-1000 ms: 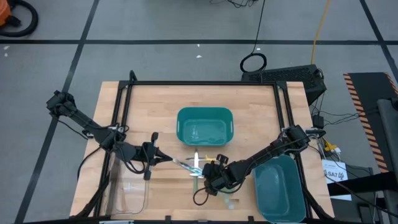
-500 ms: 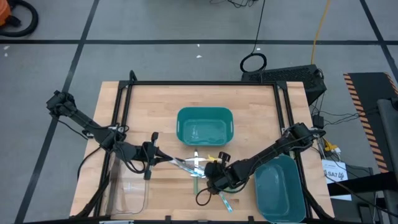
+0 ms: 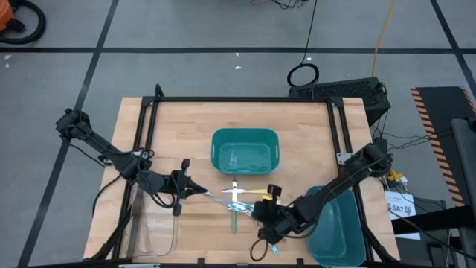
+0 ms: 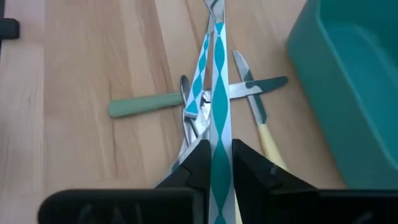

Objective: Sort silverware by color (type)
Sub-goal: Put the top right blue knife into the green bin

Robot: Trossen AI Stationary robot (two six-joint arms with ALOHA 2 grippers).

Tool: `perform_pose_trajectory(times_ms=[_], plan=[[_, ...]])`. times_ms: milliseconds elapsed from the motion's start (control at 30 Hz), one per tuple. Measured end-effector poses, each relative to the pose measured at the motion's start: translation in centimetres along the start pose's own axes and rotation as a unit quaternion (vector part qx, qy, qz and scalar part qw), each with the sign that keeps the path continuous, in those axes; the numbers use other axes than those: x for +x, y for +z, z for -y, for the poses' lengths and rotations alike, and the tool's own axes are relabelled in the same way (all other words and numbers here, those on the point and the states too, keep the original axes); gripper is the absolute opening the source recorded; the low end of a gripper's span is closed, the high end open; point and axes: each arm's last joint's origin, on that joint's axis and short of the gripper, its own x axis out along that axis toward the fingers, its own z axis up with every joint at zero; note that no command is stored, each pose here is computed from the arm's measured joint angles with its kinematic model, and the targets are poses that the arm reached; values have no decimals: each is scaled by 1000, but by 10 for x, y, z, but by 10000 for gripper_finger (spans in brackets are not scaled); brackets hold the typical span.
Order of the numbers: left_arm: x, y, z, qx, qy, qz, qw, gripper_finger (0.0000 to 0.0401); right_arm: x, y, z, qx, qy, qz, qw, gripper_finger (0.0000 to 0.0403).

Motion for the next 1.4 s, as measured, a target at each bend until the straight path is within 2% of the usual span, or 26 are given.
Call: perform_pose_trajectory(times_ms=[333, 667, 1067, 1400], plan=[[0, 1, 0, -2, -1, 3, 1000, 4, -25, -8, -6, -22, -21, 31, 999, 35], [0, 5, 1, 8, -4, 23, 1000, 4, -25, -13, -2, -42, -39, 12, 998, 35], [0, 5, 1, 1, -4, 23, 1000, 6, -26, -13, -4, -34, -34, 14, 999, 35], [0, 7, 1, 11, -6, 34, 999, 80, -24, -9, -3, -40, -30, 23, 998, 35]])
